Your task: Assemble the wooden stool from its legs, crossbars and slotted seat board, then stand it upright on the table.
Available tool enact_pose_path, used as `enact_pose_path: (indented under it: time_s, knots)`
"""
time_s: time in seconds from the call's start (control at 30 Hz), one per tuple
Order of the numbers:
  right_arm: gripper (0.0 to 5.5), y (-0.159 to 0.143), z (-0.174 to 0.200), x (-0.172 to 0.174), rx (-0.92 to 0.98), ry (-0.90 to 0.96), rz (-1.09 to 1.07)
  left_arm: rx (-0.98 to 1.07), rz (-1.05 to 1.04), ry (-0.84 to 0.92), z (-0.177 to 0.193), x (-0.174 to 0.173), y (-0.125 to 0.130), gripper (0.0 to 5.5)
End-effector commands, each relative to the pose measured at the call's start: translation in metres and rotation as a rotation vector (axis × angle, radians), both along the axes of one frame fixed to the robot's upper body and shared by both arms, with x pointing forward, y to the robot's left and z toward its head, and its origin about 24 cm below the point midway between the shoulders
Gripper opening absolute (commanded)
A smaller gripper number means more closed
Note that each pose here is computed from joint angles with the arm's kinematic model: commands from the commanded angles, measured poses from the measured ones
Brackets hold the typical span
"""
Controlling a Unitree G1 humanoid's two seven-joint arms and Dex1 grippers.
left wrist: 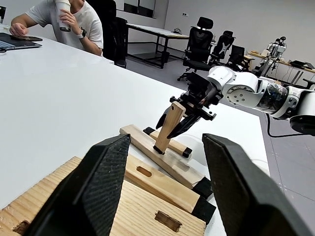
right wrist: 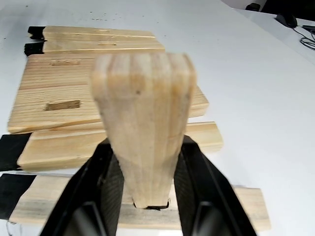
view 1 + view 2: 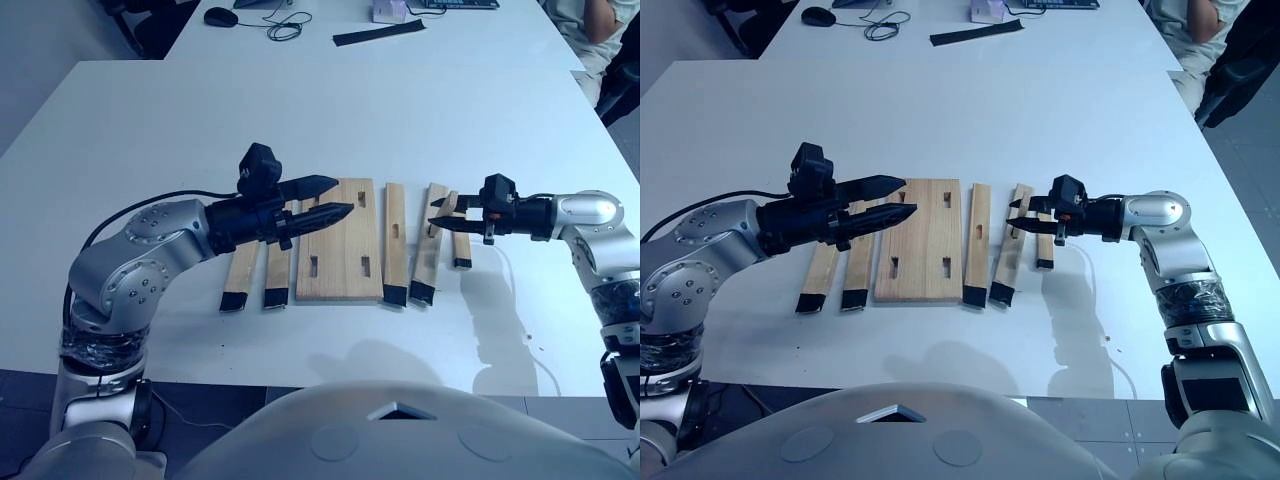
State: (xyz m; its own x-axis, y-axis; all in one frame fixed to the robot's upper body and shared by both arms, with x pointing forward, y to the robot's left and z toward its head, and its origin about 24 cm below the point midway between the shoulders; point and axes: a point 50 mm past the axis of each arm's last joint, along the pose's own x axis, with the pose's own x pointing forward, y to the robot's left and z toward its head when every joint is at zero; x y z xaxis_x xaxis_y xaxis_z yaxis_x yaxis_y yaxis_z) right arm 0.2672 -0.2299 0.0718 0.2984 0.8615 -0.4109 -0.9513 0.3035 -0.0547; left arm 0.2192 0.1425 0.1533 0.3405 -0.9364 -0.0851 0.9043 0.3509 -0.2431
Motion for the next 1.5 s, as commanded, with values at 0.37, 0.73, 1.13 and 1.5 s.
enact_pose_path:
  time_s: [0.37,0.73,1.13,1.5]
  knots:
    - [1.73,-0.012,-0.076,-0.028,-0.175,0.248,-0.127,0.013,-0.004,0.012,0.001,0.003,-0.001,2.70]
    - [3.06,-0.009,-0.074,-0.030,-0.186,0.124,-0.133,0.028,0.013,0.017,-0.002,0.006,0.001,2.70]
    - [3.06,0.017,0.041,-0.027,0.052,-0.120,-0.112,0.017,0.069,0.002,-0.004,0.005,0.003,2.70]
    - [3.06,0.053,0.108,-0.044,0.354,-0.130,-0.010,0.010,0.058,-0.010,-0.002,0.004,0.003,2.70]
